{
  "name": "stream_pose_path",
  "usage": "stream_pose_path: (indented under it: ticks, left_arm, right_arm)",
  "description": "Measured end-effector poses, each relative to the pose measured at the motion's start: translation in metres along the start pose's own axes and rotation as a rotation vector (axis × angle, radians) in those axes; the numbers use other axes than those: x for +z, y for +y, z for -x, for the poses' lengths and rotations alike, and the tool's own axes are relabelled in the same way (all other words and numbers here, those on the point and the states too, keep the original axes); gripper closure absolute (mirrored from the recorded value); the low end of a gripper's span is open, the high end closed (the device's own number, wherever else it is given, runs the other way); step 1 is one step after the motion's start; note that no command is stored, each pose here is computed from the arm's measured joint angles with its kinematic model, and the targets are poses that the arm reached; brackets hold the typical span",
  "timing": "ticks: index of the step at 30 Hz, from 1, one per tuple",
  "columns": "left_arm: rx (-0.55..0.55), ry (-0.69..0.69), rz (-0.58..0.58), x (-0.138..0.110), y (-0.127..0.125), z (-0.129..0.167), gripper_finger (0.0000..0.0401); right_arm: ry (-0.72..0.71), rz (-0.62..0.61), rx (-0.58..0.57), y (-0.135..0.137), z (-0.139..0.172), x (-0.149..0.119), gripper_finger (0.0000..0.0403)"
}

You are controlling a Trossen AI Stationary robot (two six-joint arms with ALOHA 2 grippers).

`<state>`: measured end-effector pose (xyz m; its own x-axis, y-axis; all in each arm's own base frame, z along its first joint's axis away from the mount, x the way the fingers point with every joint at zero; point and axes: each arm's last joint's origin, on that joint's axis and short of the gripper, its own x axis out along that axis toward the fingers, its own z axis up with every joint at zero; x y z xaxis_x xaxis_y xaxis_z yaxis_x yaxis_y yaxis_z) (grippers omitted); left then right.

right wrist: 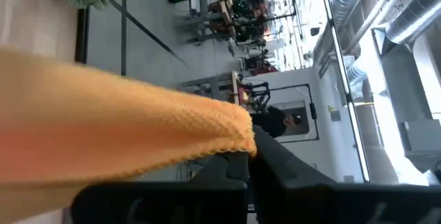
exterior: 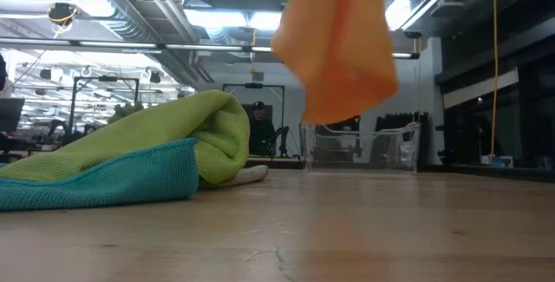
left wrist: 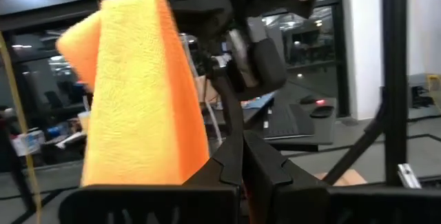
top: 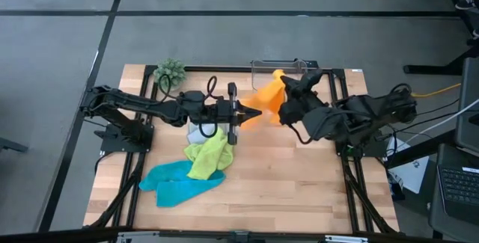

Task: Fold microfiber towels
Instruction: Fold the orange microfiber cloth

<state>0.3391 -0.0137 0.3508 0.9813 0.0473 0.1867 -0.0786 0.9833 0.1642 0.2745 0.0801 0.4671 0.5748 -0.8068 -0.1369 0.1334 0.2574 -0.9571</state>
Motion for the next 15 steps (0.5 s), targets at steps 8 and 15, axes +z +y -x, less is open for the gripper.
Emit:
stream_pose_path:
  ticks: [8,15]
  left_arm:
    - [0.098,0.042,-0.063,-0.005,0.014,-0.001,0.0391]
    - [0.074,0.069,-0.018,-0.009,0.021,-0.001,0.0335]
  right_arm:
    - [-0.005,0.064,0.017,0.012,-0.004,0.01,0.0402]
    - [-0.064,0.001,0.036,0.009,-0.01,0.018,0.0402]
